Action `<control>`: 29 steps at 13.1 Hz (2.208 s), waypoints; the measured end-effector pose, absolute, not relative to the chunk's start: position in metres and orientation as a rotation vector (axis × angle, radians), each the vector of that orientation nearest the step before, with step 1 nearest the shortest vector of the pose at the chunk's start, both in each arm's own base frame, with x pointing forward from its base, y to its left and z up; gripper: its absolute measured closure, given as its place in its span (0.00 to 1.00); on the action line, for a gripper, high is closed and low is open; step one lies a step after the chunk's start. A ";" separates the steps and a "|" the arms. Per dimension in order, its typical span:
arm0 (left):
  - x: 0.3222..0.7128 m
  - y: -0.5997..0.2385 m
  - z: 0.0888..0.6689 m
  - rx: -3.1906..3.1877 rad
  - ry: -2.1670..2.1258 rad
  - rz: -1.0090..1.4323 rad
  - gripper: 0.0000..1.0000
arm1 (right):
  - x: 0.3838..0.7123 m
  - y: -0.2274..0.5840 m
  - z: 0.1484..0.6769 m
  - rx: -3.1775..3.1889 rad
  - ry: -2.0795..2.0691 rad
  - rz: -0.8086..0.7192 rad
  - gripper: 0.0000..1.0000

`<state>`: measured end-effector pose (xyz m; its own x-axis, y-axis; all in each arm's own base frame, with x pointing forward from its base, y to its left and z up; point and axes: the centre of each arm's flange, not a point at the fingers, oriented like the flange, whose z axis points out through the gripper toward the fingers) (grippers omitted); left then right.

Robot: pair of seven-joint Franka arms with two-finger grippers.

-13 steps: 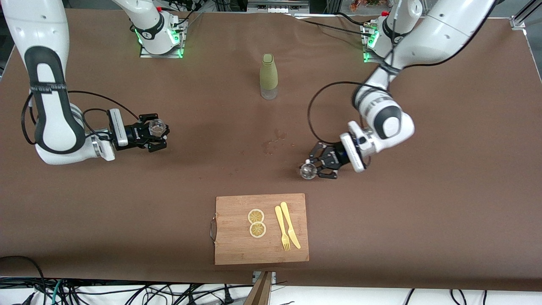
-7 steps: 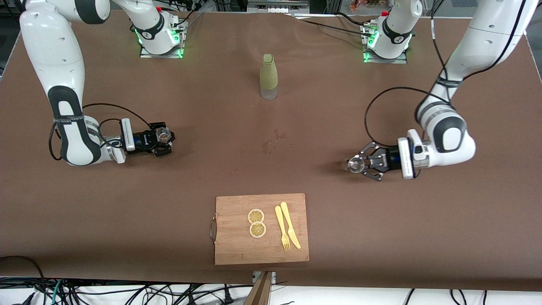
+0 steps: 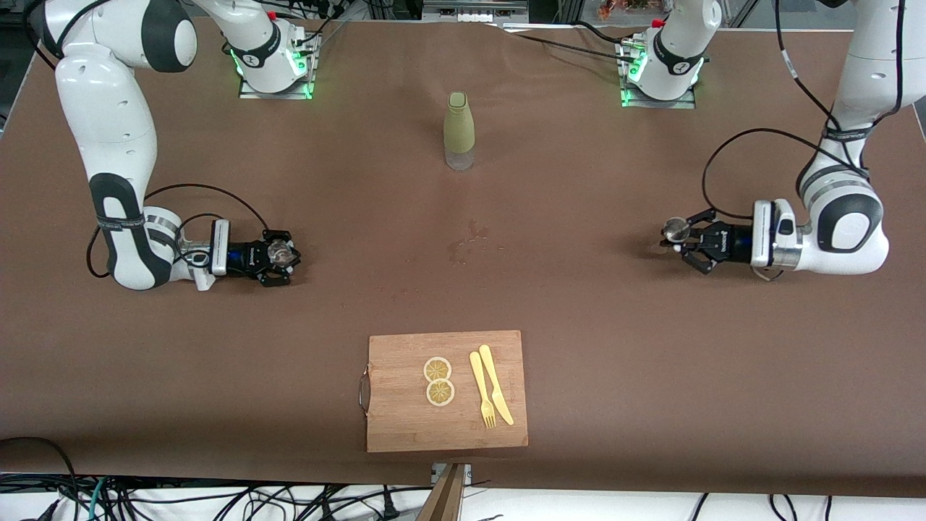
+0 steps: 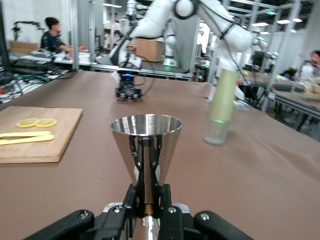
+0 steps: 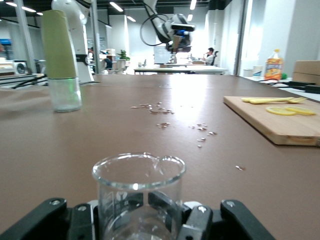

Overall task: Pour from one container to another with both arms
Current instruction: 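Set the beaker down with the right gripper while the left gripper sets the jigger down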

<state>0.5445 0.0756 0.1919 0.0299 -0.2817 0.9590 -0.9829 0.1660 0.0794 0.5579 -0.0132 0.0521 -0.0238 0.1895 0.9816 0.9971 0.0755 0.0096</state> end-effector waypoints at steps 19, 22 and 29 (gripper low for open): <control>0.489 0.192 0.096 1.057 -1.581 0.742 0.79 | 0.563 -0.066 0.073 -1.420 -1.535 -0.968 0.00; 0.490 0.195 0.085 1.053 -1.581 0.744 0.79 | 0.564 -0.111 0.107 -1.470 -1.626 -0.899 0.00; 0.492 0.210 0.086 1.066 -1.581 0.740 0.28 | 0.550 -0.195 0.208 -1.756 -1.615 -0.612 0.00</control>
<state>0.4921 0.2100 0.0859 -0.0609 -0.2651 0.9623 -0.9088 0.4133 0.0563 0.5500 -0.1954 0.2078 0.1257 0.6752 0.7269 0.9873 -0.0136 -0.1581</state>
